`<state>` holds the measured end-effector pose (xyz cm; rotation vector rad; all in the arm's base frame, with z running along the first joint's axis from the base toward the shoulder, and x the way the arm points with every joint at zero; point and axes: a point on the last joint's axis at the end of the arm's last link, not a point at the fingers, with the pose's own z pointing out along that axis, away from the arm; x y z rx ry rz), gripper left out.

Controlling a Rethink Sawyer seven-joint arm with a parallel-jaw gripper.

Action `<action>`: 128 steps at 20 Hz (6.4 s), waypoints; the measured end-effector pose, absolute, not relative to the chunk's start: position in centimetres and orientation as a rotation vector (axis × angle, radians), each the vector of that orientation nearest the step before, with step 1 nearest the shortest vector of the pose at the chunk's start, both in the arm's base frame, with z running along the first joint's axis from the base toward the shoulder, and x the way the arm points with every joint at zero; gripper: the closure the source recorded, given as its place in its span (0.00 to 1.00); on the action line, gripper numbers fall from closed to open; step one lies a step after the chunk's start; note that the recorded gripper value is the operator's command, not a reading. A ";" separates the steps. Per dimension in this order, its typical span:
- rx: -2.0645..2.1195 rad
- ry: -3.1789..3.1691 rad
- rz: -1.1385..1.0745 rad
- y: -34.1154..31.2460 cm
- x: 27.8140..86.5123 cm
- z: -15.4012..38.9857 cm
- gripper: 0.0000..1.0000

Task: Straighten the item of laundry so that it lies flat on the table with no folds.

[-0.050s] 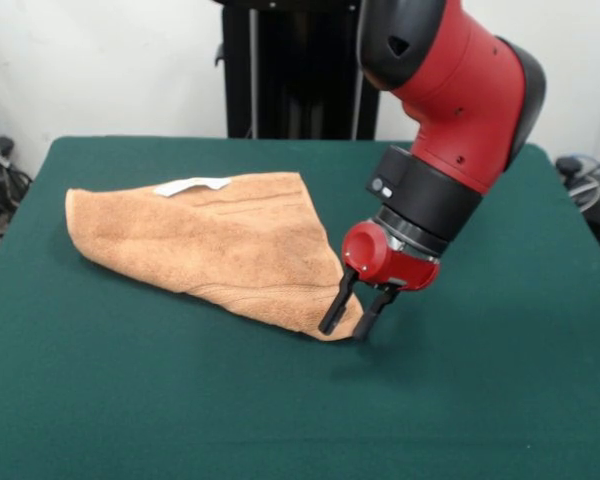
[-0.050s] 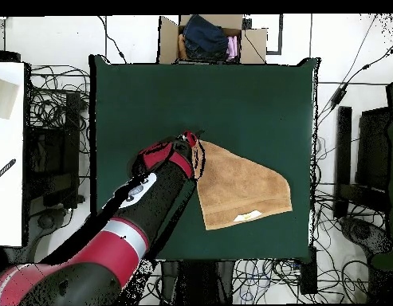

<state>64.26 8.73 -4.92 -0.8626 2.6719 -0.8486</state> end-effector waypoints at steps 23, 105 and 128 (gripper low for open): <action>-0.816 2.819 -0.884 7.9 63.1 -4.6 0.00; -1.134 2.672 -1.188 12.2 60.9 -6.1 0.00; -1.111 2.681 -1.262 9.7 60.8 -6.5 0.00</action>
